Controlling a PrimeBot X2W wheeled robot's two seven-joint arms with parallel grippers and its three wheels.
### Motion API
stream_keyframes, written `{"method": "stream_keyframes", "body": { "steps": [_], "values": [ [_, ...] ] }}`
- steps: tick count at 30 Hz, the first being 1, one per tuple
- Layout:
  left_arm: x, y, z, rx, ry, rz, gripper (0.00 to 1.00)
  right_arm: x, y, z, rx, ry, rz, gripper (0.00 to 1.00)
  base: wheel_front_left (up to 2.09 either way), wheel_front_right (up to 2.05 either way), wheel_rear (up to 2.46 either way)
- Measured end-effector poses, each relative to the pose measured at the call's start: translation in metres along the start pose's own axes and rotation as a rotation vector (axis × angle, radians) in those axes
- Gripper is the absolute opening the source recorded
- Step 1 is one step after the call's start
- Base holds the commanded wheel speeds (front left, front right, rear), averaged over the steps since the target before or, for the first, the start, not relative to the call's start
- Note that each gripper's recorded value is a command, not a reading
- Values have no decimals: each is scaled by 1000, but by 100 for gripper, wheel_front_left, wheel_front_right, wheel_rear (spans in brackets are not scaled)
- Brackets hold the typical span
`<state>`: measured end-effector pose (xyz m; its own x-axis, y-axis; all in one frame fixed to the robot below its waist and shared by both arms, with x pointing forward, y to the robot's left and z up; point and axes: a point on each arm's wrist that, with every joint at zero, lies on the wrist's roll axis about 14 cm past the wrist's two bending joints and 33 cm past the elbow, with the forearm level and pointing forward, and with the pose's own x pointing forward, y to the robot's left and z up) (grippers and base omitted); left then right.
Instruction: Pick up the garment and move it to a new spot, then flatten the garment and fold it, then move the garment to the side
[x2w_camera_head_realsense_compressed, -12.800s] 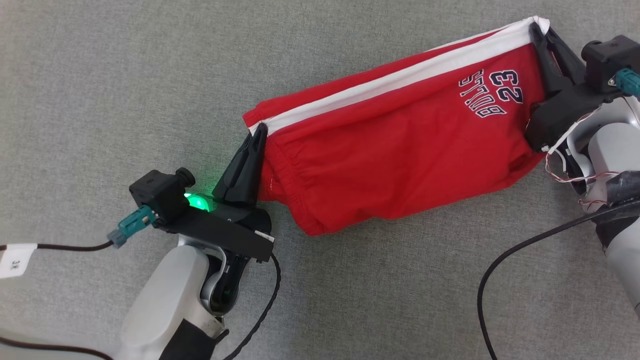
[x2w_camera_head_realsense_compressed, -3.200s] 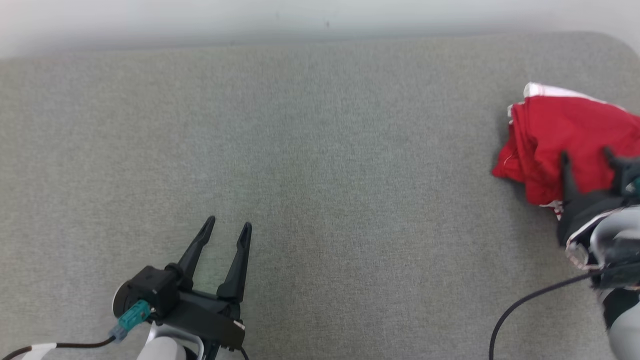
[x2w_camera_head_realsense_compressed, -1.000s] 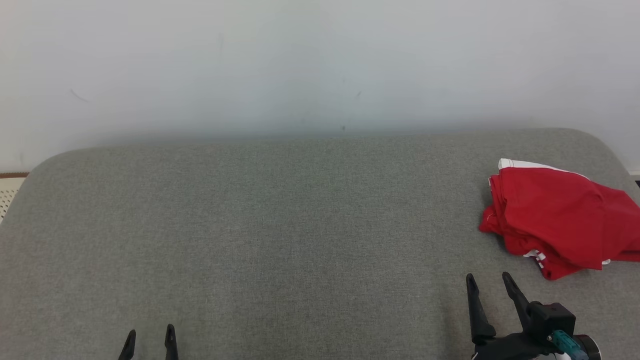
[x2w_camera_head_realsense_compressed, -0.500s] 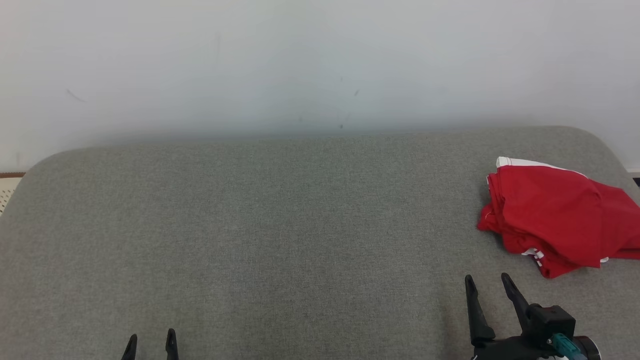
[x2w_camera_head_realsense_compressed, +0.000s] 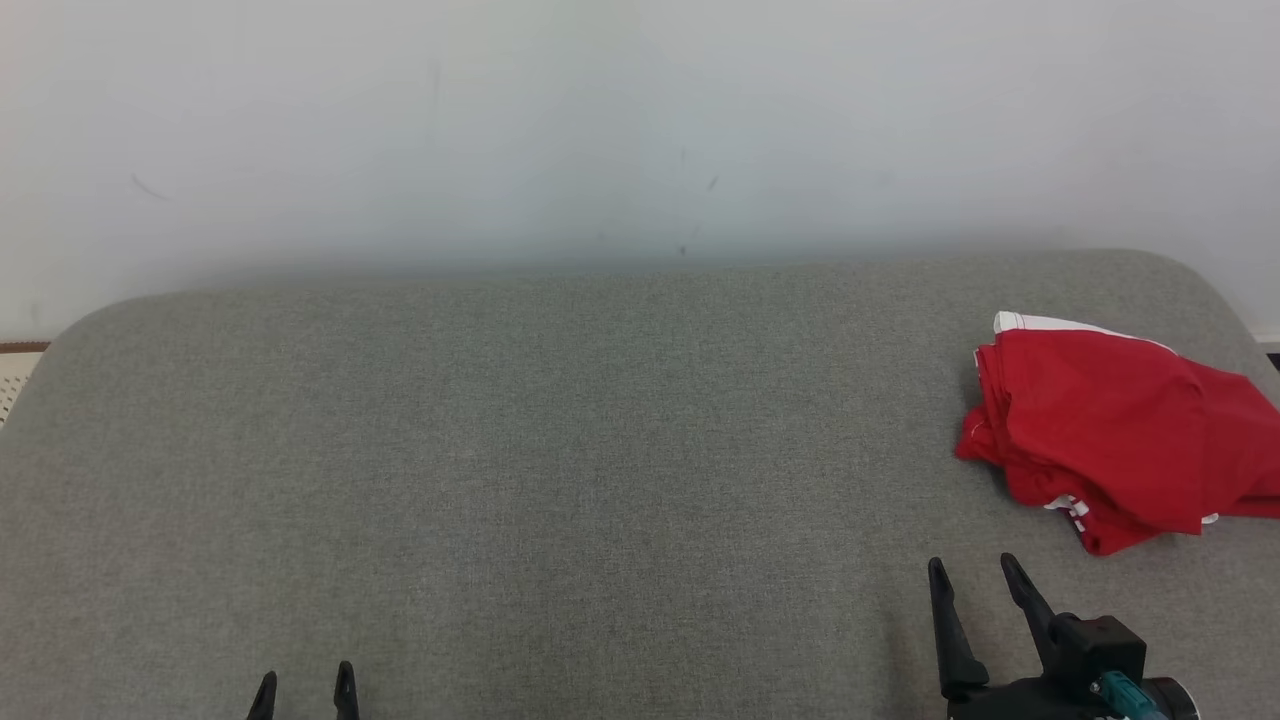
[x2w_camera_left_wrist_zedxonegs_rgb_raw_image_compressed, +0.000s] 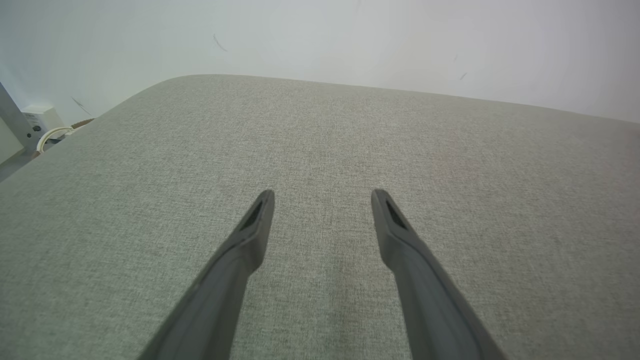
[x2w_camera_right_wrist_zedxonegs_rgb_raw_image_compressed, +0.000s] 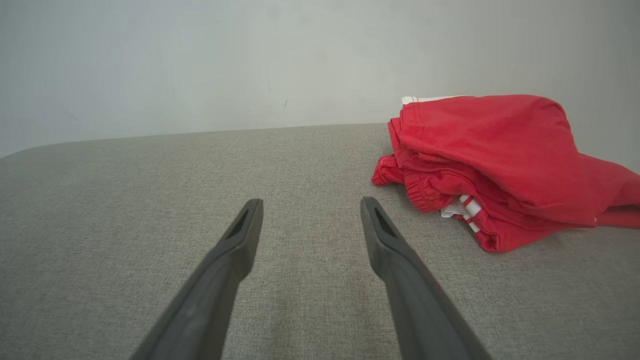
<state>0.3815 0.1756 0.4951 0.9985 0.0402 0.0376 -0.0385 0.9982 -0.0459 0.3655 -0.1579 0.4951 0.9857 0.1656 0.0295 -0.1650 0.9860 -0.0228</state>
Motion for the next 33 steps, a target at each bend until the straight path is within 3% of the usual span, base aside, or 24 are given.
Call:
{"method": "stream_keyframes", "body": {
  "steps": [29, 33],
  "values": [
    [4, -9, 2, -1, -5, -28, 100, -3, -5, 2, -23, -4, -26, 100, 0, 0, 0],
    [4, -9, 2, -1, -5, -25, 100, -2, 5, 3, -31, -7, 8, 100, 0, 0, 0]
  ]
}}
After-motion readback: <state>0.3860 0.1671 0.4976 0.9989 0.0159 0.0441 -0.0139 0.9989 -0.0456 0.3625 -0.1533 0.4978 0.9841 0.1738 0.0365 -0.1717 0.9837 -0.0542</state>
